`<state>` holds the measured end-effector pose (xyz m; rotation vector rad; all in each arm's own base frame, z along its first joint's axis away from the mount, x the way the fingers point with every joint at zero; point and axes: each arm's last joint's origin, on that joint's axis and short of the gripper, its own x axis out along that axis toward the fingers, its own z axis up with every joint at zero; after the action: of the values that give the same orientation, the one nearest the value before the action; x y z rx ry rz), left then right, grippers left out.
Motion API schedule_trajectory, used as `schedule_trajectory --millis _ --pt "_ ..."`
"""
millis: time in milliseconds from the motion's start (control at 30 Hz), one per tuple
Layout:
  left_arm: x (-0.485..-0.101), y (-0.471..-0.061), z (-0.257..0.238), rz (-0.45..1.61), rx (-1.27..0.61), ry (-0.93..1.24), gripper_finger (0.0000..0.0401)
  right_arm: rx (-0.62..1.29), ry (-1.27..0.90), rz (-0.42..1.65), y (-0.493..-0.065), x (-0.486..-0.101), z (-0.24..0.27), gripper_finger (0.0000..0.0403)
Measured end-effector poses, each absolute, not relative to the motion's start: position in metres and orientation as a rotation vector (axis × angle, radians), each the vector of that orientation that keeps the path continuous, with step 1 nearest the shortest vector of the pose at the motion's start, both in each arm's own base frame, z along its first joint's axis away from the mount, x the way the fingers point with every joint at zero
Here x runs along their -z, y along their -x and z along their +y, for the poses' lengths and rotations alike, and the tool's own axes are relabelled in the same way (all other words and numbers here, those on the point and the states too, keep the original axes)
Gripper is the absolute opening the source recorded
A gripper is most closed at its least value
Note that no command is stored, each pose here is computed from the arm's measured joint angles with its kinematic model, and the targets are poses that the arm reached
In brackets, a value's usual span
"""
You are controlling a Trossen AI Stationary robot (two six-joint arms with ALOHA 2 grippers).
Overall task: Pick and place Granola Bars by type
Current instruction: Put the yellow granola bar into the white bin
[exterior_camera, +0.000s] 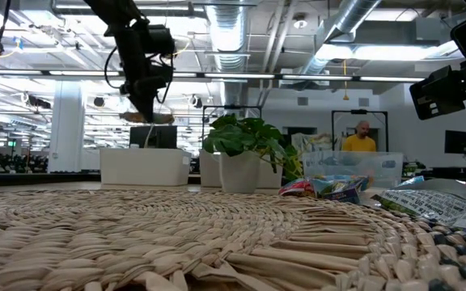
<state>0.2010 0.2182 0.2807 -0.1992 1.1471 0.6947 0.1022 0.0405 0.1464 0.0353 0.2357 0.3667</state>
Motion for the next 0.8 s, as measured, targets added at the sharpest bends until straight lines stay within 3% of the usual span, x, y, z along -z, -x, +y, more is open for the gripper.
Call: schedule_trajectory --millis 267,633,800 --pt "-0.250 -0.216 0.235 1.212 -0.630 0.171 0.0060 -0.367 -0.035 0.236 -0.102 -0.146 0.041 0.0176" --pt "-0.227 -0.224 0.248 1.248 -0.608 0.172 0.0155 -0.367 -0.035 0.235 -0.102 -0.146 0.041 0.0176" --pt "-0.235 -0.223 0.245 1.221 -0.608 0.164 0.0171 -0.367 -0.035 0.236 -0.102 -0.146 0.041 0.0177"
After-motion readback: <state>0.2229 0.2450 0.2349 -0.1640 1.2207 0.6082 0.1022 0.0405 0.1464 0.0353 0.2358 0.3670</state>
